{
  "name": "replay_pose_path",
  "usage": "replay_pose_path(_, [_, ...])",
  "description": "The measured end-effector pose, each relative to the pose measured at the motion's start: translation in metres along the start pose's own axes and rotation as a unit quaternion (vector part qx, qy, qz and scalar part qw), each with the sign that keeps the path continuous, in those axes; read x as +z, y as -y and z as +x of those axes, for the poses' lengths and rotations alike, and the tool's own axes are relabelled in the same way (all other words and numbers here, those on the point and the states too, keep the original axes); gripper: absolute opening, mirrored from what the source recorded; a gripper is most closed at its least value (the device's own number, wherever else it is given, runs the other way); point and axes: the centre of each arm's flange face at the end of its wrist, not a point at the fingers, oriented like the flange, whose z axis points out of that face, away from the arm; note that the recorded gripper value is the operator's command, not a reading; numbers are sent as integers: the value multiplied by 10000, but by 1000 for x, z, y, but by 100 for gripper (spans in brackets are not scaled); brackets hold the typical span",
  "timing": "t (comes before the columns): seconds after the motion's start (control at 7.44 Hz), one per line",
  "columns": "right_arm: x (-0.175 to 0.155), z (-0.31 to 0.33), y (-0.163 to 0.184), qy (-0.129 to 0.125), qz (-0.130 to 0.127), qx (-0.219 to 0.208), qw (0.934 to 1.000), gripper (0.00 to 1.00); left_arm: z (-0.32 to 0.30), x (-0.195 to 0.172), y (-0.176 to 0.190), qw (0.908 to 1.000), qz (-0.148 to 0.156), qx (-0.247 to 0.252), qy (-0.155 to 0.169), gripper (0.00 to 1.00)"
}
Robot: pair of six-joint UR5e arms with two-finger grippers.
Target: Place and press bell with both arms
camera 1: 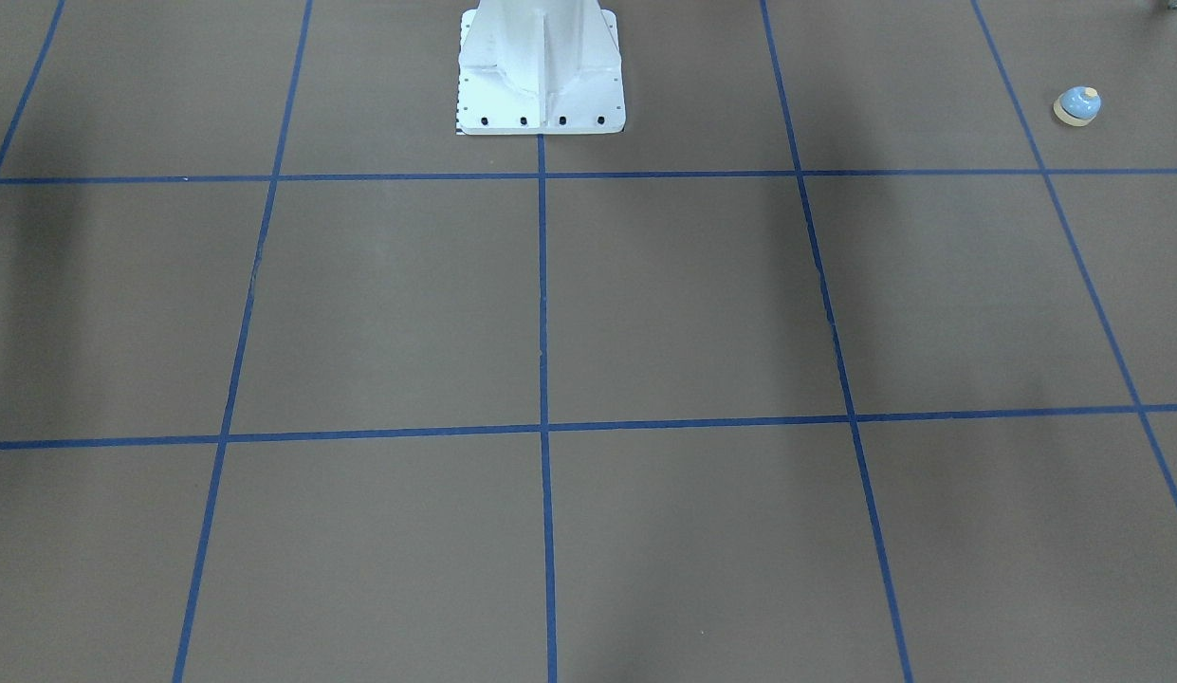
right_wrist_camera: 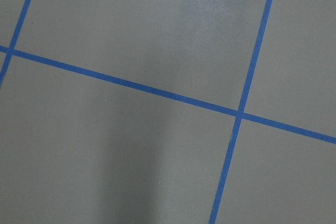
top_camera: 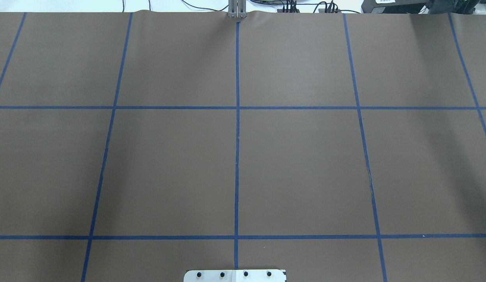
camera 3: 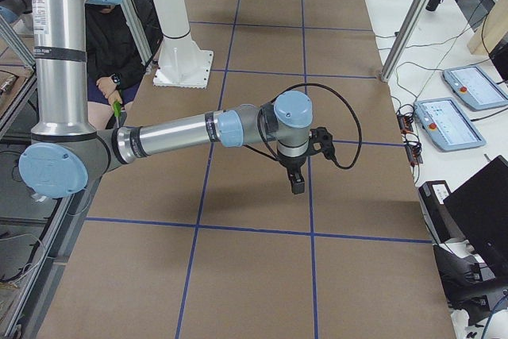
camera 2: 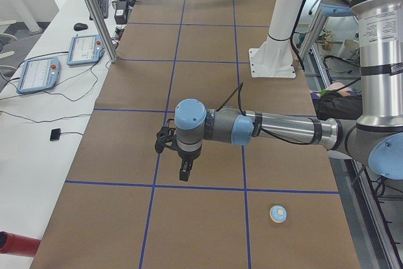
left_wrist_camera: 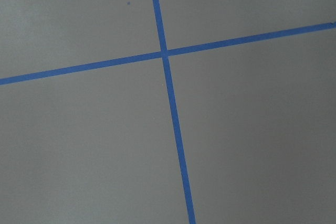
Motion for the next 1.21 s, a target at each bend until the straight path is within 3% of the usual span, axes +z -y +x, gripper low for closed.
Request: replay_pose_path(1.21, [1, -7, 6, 12, 0, -83, 10000, 100, 15, -16, 10, 9995, 255, 171, 45, 100])
